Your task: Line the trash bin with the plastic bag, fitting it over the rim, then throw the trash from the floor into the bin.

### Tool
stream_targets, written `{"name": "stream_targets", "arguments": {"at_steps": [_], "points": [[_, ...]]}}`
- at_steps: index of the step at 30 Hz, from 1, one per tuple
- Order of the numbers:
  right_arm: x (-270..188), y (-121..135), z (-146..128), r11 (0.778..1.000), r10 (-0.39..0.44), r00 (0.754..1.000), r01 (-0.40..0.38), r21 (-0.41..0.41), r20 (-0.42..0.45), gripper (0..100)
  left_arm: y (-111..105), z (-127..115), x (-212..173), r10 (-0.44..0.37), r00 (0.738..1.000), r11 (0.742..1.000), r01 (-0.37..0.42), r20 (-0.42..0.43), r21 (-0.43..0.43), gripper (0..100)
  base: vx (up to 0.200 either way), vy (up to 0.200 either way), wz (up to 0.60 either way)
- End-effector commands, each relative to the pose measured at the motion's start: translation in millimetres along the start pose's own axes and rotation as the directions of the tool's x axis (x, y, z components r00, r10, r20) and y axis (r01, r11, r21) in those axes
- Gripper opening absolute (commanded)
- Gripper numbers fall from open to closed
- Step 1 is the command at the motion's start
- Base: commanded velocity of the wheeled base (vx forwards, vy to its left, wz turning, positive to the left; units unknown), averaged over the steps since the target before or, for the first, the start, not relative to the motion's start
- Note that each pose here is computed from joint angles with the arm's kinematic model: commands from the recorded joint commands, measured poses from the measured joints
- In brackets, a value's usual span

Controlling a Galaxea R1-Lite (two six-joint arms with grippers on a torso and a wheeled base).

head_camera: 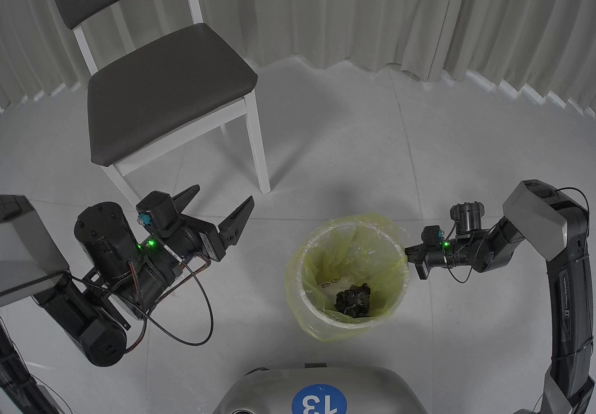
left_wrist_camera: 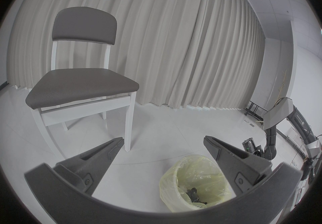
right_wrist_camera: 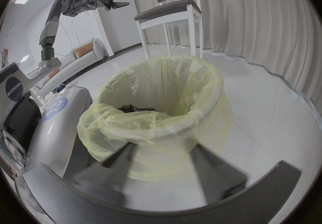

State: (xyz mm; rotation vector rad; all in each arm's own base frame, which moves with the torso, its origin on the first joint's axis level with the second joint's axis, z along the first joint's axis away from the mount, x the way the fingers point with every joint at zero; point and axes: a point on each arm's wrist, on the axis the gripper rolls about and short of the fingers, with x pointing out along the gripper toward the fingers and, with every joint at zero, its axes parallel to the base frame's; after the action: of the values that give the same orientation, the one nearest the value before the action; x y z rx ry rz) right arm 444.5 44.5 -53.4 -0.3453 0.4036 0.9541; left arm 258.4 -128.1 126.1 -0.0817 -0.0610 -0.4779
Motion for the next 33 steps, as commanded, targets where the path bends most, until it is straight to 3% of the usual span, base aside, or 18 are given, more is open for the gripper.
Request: {"name": "stream_targets", "arguments": {"at_steps": [1, 17, 21, 24, 33], "points": [[11, -4, 3, 1.000, 0.005, 1.000, -0.005, -0.001, 0.010, 0, 0, 4, -1, 0.000, 1.000, 1.000, 0.000, 0.023, 0.000, 100, 0.000, 0.000, 0.00], [19, 0, 1, 0.999, 0.037, 0.999, -0.037, 0.026, -0.012, 0, 0, 4, -3, -0.001, 1.000, 1.000, 0.001, 0.020, -0.003, 100, 0.000, 0.000, 0.00], [19, -3, 2, 0.995, 0.051, 0.998, -0.046, 0.088, -0.049, 0, 0, 2, -3, 0.001, 1.000, 1.000, -0.001, 0.016, -0.003, 100, 0.000, 0.000, 0.00], [21, -11, 5, 0.992, 0.035, 0.996, -0.025, 0.127, -0.081, 0, 0, 3, -2, 0.001, 1.000, 1.000, -0.001, 0.017, -0.003, 100, 0.000, 0.000, 0.00], [30, -21, 2, 0.990, 0.012, 0.998, -0.003, 0.138, -0.061, 0, 0, 4, -3, 0.000, 1.000, 1.000, 0.000, 0.022, -0.003, 100, 0.000, 0.000, 0.00]]}}
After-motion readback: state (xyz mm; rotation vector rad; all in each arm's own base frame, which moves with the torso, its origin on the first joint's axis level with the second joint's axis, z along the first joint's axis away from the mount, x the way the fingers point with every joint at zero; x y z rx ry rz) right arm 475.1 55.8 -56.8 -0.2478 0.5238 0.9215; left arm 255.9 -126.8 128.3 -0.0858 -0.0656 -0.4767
